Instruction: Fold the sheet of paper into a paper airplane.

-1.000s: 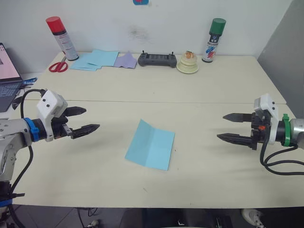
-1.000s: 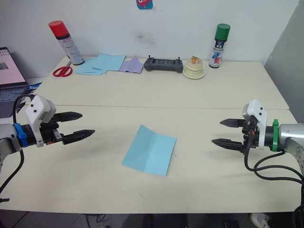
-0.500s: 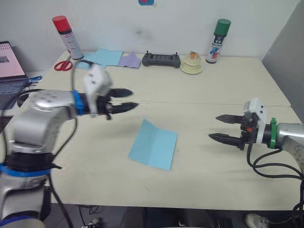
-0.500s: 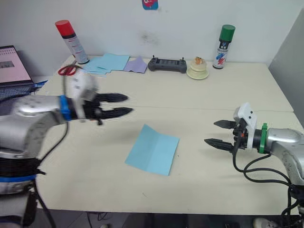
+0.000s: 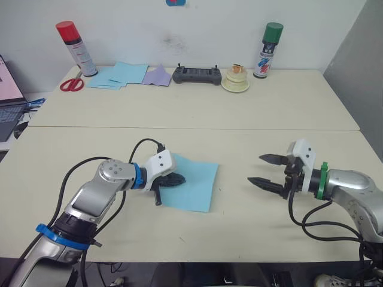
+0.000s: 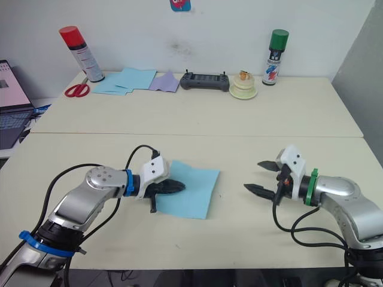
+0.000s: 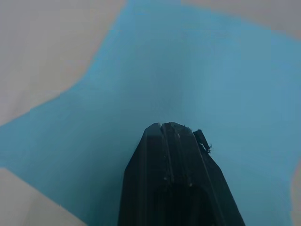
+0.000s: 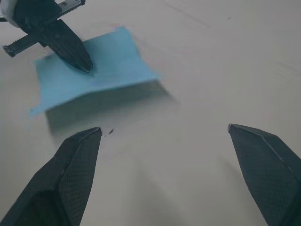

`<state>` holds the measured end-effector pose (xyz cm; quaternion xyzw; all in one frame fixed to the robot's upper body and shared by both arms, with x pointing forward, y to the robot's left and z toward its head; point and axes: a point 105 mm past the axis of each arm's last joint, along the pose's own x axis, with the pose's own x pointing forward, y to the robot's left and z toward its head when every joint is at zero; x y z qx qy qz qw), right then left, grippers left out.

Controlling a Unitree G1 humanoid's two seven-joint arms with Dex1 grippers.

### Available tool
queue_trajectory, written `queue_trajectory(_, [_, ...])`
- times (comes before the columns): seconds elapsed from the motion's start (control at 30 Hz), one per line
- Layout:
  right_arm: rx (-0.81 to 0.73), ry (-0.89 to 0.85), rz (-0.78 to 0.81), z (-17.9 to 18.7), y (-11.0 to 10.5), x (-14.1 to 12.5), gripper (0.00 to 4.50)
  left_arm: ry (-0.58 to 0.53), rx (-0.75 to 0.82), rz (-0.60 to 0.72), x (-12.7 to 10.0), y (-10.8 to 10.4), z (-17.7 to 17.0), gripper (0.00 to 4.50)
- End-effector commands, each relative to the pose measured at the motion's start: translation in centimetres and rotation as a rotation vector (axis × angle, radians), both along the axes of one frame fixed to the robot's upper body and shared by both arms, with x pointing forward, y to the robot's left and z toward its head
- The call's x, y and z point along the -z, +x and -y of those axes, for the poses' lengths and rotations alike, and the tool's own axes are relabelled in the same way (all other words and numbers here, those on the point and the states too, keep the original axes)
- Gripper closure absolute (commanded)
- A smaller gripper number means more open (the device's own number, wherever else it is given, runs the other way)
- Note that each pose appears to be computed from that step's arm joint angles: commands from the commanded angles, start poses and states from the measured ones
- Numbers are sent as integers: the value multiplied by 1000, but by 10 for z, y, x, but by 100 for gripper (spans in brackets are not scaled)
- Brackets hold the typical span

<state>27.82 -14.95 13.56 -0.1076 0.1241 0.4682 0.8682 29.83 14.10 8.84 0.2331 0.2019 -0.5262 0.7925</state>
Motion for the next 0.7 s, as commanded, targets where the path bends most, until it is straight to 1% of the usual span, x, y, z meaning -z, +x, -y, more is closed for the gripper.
queue_trajectory(0.03, [9, -6, 59, -4, 5, -3, 0, -41, -64, -1, 0, 0, -7, 446])
queue_trajectory(0.07, [12, -10, 62, -4, 6, -1, 0, -44, -81, -10, 5, -1, -7, 446])
queue_trajectory(0.13, [-1, -19, 58, -7, 6, 3, 0, 7, -85, -5, 19, -5, -10, 446])
queue_trajectory(0.2, [-18, -4, 54, -12, 7, 8, 38, -6, -114, -24, 29, -8, -11, 450])
queue_trajectory(0.23, [-51, 12, 32, -19, 3, 11, 59, -26, -143, -30, 31, -8, -13, 450])
queue_trajectory(0.27, [-79, 20, 21, -25, 1, 15, 91, -44, -169, -31, 32, -7, -14, 450])
queue_trajectory(0.3, [-96, 27, 18, -31, 0, 18, 134, -65, -191, -31, 30, -6, -15, 450])
queue_trajectory(0.33, [-119, 41, 5, -38, -1, 21, 160, -84, -211, -31, 28, -5, -17, 450])
queue_trajectory(0.4, [-141, 61, 5, -50, 1, 24, 234, -101, -236, -25, 24, -4, -21, 450])
queue_trajectory(0.43, [-148, 70, 3, -54, 2, 24, 273, -99, -242, -21, 22, -4, -24, 450])
queue_trajectory(0.47, [-159, 84, -7, -59, 3, 26, 296, -95, -244, -20, 21, -4, -26, 450])
queue_trajectory(0.5, [-162, 109, -27, -64, 5, 29, 342, -99, -254, -38, 20, -5, -29, 450])
queue_trajectory(0.53, [-172, 127, -44, -69, 6, 32, 371, -87, -260, -50, 20, -7, -34, 450])
queue_trajectory(0.6, [-180, 170, -59, -79, 9, 33, 448, -61, -284, -79, 22, -9, -43, 450])
queue_trajectory(0.7, [-215, 225, -73, -94, 11, 28, 448, -32, -309, -104, 29, -12, -51, 450])
